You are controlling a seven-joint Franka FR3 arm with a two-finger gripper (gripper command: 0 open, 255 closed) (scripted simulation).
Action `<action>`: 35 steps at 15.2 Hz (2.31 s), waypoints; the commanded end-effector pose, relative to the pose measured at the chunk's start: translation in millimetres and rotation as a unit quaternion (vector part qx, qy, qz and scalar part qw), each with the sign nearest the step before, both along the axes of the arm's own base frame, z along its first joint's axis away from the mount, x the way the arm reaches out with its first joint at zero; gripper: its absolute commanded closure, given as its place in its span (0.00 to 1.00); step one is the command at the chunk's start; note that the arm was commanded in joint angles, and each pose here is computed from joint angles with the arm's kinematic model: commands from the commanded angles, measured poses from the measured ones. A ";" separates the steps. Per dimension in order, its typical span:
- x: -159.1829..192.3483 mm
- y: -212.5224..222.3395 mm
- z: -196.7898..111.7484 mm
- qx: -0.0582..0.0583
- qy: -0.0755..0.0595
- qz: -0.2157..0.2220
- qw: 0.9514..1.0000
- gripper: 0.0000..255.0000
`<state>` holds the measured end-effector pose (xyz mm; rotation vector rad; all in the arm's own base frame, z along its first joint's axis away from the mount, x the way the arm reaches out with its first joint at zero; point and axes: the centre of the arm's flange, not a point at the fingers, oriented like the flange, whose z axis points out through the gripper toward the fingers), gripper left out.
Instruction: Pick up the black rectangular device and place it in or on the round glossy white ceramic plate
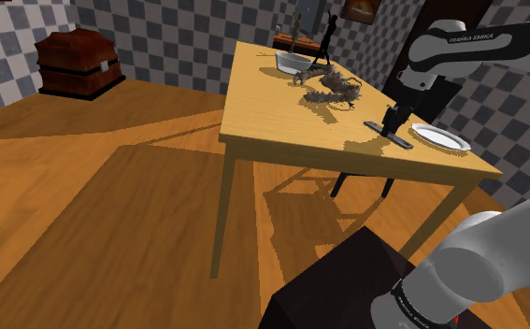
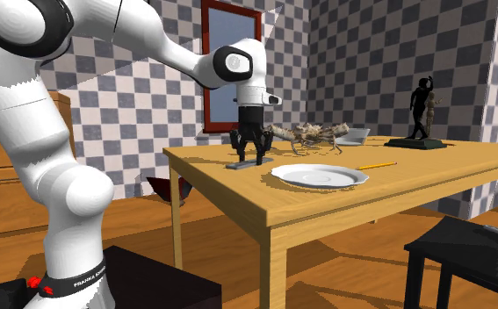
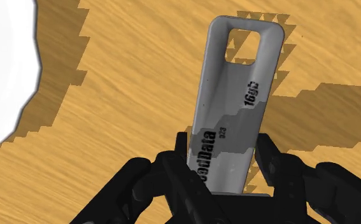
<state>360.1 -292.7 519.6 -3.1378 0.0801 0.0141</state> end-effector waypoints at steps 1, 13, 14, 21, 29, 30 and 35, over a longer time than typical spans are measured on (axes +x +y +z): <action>0.6 1.4 -2.6 0.002 0.003 0.001 1.000 1.00; 0.6 1.5 23.8 0.002 0.003 0.001 1.000 1.00; 0.6 1.5 29.1 0.002 0.003 0.001 1.000 1.00; 0.6 1.5 66.1 0.002 0.003 0.001 1.000 1.00; -22.3 -46.1 83.9 0.002 0.003 0.001 1.000 1.00; -28.0 -58.0 83.9 0.002 0.003 0.001 1.000 1.00; -56.6 -117.5 83.7 0.002 0.003 0.001 1.000 1.00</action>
